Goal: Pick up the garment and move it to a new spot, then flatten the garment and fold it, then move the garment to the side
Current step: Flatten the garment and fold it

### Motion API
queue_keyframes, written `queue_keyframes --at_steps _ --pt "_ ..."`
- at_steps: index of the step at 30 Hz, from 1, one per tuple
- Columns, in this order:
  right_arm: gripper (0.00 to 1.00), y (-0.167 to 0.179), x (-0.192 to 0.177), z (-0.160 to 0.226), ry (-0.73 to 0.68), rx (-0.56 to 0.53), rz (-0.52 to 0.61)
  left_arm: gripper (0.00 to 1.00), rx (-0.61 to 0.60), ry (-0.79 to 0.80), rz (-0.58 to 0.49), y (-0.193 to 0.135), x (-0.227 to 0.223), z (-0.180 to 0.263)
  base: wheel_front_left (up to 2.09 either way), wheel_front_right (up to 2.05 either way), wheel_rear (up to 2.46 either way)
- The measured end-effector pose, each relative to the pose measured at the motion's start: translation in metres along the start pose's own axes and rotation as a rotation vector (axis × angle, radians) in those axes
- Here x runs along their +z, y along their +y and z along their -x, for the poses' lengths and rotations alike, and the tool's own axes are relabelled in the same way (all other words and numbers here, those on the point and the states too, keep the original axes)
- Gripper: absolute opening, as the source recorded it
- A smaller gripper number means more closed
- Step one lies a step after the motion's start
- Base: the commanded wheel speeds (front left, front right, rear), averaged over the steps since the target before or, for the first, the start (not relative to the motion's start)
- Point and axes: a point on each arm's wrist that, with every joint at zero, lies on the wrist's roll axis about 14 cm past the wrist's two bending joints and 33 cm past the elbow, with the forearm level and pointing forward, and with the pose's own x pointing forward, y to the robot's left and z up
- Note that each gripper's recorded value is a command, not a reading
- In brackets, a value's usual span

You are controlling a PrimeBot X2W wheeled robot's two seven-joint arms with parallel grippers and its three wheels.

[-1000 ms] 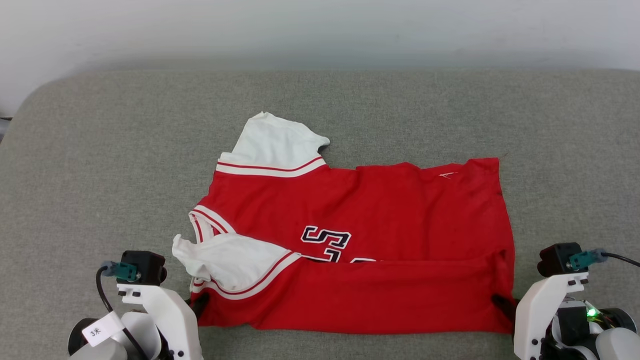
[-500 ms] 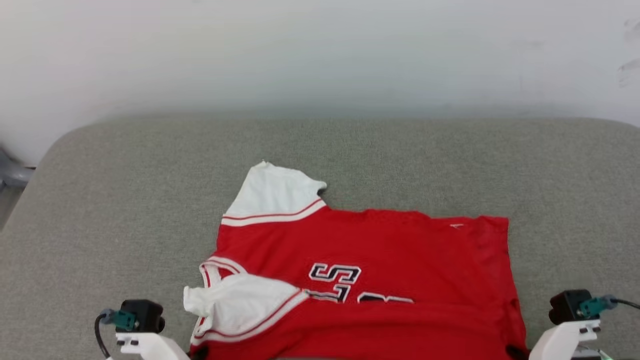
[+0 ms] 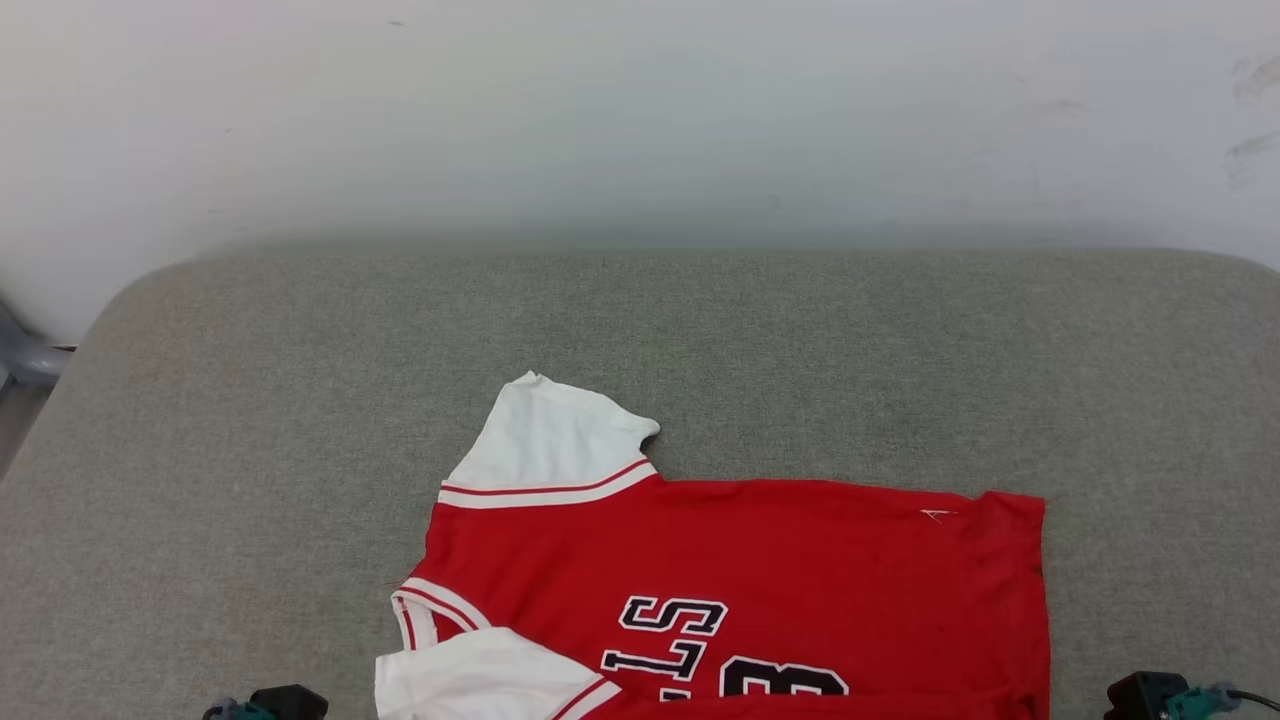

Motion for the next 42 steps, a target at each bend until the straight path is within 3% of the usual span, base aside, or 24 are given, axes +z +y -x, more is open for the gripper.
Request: queue_keyframes --at_steps 2,3,4,5,6,7,17,24,32,37,42 --pt "0.0 0.0 -0.004 -0.002 -0.002 -0.001 -0.017 0.0 -0.004 0.009 0.011 0.0 -0.004 -0.005 0.0 0.0 0.0" --pt "0.2 0.0 -0.004 -0.003 -0.009 0.002 -0.027 0.0 0.0 -0.001 0.013 0.001 -0.003 -0.007 0.0 0.0 0.0" --pt "0.95 0.001 -0.003 -0.004 -0.026 0.004 -0.036 0.0 0.003 -0.006 0.017 0.002 -0.002 -0.009 0.0 0.0 0.0" --pt "1.0 0.002 -0.002 -0.005 -0.042 0.008 -0.046 0.24 0.003 -0.005 0.021 0.002 -0.002 -0.011 0.0 0.0 0.0" --pt "1.0 0.004 0.0 -0.005 -0.061 0.012 -0.054 0.74 -0.002 -0.008 0.028 0.001 -0.003 -0.012 0.0 0.0 0.0" --pt "1.0 0.005 0.005 -0.004 -0.101 0.014 -0.056 1.0 -0.003 -0.02 0.038 0.001 -0.001 -0.013 0.0 0.0 0.0" --pt "1.0 -0.003 0.087 0.029 -0.581 -0.056 -0.004 1.0 0.036 -0.325 -0.048 0.005 0.076 -0.002 0.0 0.0 0.0" --pt "1.0 0.009 0.14 0.062 -0.822 -0.078 0.068 1.0 0.033 -0.546 -0.073 -0.009 0.137 0.006 0.0 0.0 0.0" --pt "1.0 0.031 0.177 0.072 -0.928 -0.055 0.13 1.0 0.007 -0.673 -0.126 -0.027 0.201 -0.011 0.0 0.0 0.0" --pt "1.0 0.034 0.188 0.061 -0.932 -0.052 0.14 1.0 -0.034 -0.62 -0.159 -0.035 0.232 -0.043 0.0 0.0 0.0" --pt "1.0 0.026 0.194 0.044 -0.917 -0.066 0.121 1.0 -0.092 -0.457 -0.181 -0.044 0.245 -0.086 0.0 0.0 0.0"
